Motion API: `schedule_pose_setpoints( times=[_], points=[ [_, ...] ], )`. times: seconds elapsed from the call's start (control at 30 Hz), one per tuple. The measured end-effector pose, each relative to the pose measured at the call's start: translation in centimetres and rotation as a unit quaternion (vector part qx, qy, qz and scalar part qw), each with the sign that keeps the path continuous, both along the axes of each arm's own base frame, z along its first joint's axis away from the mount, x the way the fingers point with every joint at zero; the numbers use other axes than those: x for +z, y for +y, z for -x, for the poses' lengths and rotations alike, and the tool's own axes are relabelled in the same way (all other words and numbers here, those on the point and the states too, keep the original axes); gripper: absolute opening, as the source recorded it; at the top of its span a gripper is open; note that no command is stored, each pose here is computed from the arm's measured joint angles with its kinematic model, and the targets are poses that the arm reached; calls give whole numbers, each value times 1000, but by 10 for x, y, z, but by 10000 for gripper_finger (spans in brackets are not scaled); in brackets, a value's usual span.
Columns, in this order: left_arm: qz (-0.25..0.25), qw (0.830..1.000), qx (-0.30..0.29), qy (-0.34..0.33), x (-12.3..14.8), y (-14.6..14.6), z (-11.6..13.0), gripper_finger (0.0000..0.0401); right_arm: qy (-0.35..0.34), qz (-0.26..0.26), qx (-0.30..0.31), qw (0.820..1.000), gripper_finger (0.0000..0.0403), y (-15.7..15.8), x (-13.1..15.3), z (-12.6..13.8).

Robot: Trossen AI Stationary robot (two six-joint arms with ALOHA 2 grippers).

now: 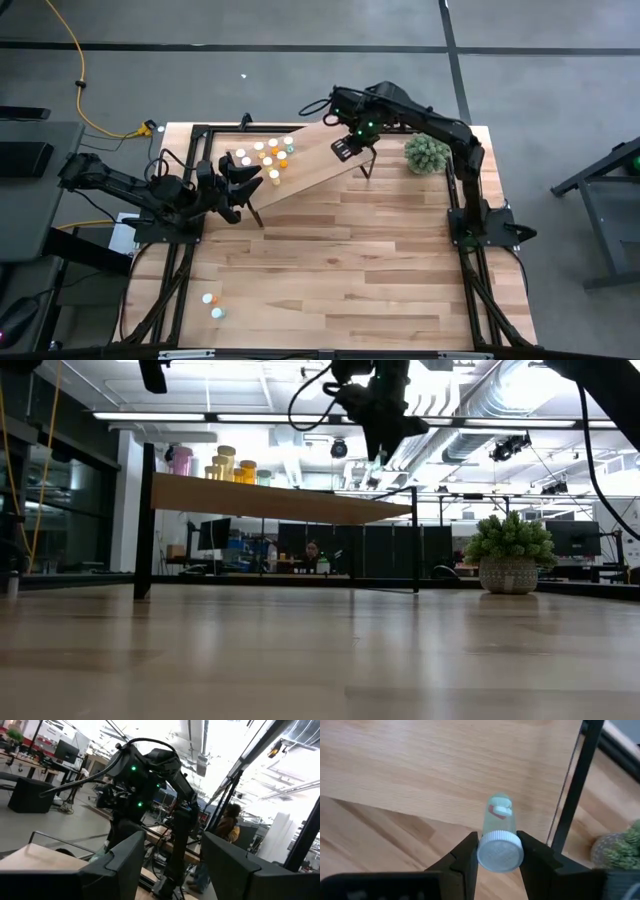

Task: Pick and place medicine bottles onto shelf by color
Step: Put the right blue pill bottle on the shelf aligned with the other blue pill bottle

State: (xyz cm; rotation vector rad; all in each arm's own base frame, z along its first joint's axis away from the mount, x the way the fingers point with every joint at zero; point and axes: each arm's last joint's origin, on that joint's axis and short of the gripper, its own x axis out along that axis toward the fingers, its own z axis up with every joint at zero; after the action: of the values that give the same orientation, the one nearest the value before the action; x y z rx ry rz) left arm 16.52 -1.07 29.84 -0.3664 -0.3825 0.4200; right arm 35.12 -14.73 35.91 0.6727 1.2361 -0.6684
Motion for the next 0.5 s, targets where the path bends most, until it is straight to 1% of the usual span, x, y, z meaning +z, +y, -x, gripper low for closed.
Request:
schedule_pose_setpoints(
  times=[0.2, 0.33, 0.43, 0.5],
  points=[
    [0, 1000, 0, 1, 0, 0, 0, 188, -4, -8, 6, 1000, 106, -7, 0, 3],
    [1, 1000, -1, 0, 0, 0, 0, 188, -16, -33, 21, 999, 106, -11, 1, 5],
    [1, 1000, 0, 0, 0, 0, 0, 188, -15, -30, 29, 999, 106, -13, 0, 6],
    [1, 1000, -1, 0, 0, 0, 0, 188, -3, -33, 38, 999, 106, -13, -6, 6]
  ],
)
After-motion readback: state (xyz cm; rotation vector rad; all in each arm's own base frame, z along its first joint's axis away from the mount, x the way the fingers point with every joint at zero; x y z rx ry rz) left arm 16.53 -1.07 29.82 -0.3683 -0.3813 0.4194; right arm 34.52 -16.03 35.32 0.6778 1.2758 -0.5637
